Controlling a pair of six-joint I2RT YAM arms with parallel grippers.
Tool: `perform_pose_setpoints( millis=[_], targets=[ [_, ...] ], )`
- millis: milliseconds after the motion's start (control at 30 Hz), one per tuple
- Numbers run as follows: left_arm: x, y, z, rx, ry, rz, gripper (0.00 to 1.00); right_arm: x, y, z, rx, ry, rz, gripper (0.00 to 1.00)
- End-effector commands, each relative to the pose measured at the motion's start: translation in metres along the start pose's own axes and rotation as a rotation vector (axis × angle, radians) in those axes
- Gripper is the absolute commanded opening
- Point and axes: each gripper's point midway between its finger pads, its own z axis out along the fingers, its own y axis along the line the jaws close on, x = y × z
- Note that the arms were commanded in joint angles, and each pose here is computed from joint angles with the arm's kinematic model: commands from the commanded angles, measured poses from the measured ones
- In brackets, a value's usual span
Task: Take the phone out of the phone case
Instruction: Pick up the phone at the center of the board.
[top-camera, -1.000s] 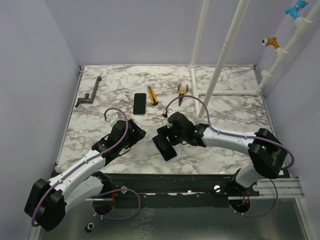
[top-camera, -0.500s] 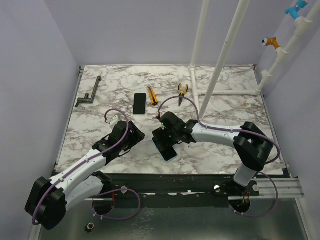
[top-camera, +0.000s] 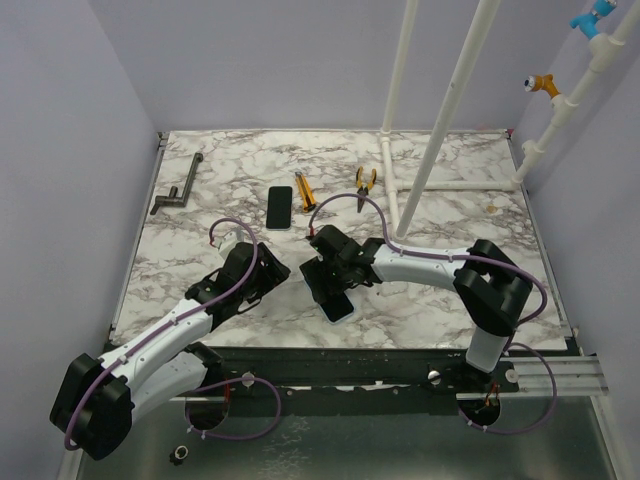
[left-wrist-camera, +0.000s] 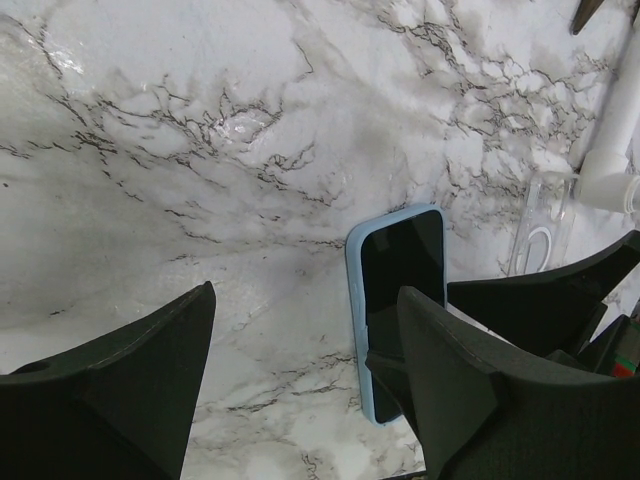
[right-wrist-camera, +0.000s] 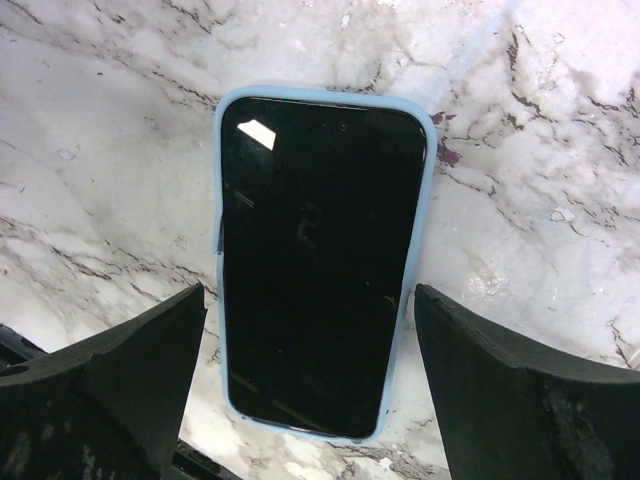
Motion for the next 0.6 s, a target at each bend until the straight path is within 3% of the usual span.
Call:
perform_pose_setpoints(
  millis=[0, 567],
  targets=[
    [-0.002, 0.007, 0.003, -0.022, -0.018, 0.004, 0.75, 0.002, 0.001, 0.005, 0.033, 0.028, -0.022, 0.88],
    [0.001, 0.010, 0.004, -0.022, -0.013, 0.009, 0.75, 0.019, -0.005, 0.014, 0.127, 0.096, -0.019, 0.89]
  ],
)
